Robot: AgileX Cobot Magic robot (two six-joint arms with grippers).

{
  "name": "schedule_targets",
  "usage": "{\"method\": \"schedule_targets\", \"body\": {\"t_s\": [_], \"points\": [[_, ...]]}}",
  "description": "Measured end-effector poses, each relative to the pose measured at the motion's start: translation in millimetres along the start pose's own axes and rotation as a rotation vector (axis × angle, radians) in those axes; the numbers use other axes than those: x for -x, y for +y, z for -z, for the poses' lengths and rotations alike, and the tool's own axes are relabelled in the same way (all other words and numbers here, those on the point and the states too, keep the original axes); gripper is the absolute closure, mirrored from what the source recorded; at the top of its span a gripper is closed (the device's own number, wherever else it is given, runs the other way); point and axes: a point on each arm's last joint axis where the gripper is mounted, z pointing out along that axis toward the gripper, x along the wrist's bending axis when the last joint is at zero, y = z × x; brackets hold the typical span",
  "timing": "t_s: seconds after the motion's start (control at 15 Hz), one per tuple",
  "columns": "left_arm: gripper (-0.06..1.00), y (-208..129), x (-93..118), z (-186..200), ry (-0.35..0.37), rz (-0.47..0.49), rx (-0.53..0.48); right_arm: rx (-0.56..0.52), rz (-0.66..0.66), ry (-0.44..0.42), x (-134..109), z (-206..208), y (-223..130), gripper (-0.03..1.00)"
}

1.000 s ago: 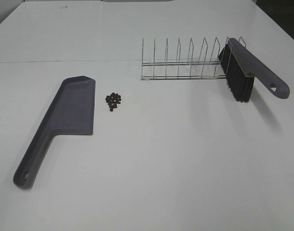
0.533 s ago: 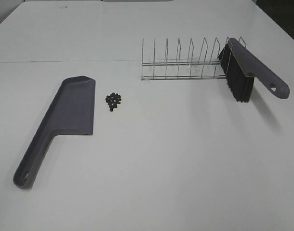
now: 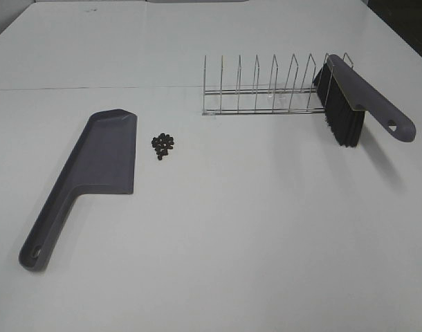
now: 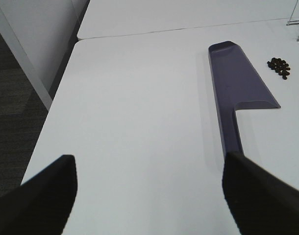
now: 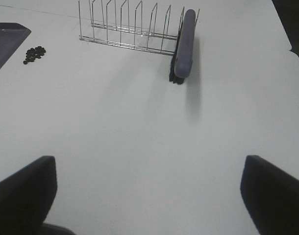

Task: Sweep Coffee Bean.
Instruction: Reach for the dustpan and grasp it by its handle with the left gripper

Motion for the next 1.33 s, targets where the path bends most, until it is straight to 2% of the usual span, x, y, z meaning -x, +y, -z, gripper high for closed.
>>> {"method": "schedule_targets", "body": {"t_s": [0.73, 0.8, 1.0, 1.13, 1.2, 1.33], "points": [[0.19, 0.4, 0.0, 0.2, 0.0, 0.0, 0.003, 0.0, 0.0, 0.0, 0.0, 0.0, 0.0, 0.1], [0.19, 13.4, -0.1, -3.7, -0.002, -0.001, 0.017, 0.0, 0.0, 0.0, 0.0, 0.0, 0.0, 0.1], [0.19, 38.2, 2.7, -24.3, -0.03, 0.013, 0.054, 0.0, 0.0, 0.0, 0.0, 0.0, 0.0, 0.1], [0.19, 60.4, 5.4, -52.4, -0.054, 0.035, 0.075, 0.0, 0.0, 0.0, 0.0, 0.0, 0.0, 0.1], [0.19, 69.3, 6.3, -68.2, -0.06, 0.038, 0.06, 0.0, 0.0, 0.0, 0.0, 0.0, 0.0, 0.1], [0.19, 85.0, 8.1, -105.1, -0.068, 0.046, -0.053, 0.0, 0.0, 0.0, 0.0, 0.0, 0.0, 0.1]]}}
